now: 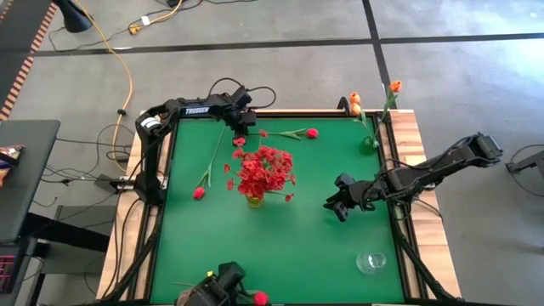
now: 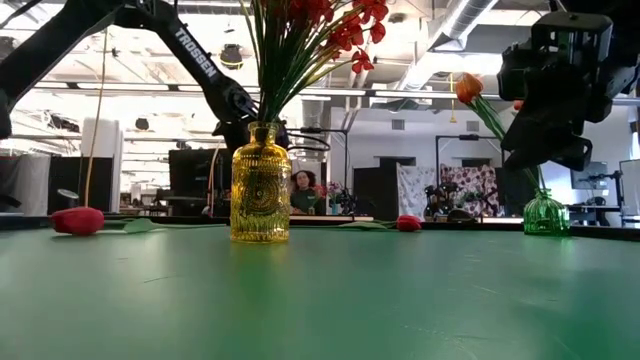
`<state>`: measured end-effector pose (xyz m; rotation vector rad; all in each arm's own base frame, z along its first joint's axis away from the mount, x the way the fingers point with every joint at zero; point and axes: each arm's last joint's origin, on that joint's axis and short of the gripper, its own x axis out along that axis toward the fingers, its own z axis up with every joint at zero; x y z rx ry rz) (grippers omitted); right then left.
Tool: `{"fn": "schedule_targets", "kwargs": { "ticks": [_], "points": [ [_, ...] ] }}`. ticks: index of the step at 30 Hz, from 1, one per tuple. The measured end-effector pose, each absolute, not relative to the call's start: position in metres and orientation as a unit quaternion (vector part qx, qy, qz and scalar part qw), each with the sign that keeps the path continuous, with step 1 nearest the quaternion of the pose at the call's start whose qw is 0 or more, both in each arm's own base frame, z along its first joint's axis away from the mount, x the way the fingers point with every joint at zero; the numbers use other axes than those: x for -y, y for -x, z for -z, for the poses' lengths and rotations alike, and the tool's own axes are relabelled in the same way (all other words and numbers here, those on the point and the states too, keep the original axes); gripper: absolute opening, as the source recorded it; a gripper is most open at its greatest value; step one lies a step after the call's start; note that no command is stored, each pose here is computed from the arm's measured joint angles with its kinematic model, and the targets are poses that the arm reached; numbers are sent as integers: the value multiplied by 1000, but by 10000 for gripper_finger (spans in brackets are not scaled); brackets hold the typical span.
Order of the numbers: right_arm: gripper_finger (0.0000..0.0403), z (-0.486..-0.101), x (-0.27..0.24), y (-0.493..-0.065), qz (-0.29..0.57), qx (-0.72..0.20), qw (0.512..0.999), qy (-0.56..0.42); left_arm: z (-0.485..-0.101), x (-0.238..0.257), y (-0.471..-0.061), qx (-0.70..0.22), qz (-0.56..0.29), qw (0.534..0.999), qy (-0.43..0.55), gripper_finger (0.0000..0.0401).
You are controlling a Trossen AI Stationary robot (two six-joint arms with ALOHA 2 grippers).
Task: Sort flowers into vase by color
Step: Put the top red flower into the transparent vase
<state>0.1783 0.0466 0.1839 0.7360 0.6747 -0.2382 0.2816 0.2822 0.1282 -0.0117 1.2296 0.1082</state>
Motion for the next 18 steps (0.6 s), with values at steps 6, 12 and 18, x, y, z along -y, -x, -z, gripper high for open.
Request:
{"fn": "schedule_targets", "kwargs": {
  "ticks": [6, 12, 18],
  "points": [
    [175, -184, -47, -178, 114, -323, 871, -352, -146, -281, -279, -559, -69, 827, 7, 2],
    [175, -184, -45, -178, 128, -314, 876, -344, -194, -279, -274, -510, -111, 852, -40, 0],
    [175, -185, -44, -179, 138, -304, 883, -329, -238, -274, -261, -466, -147, 870, -61, 0]
  ]
}}
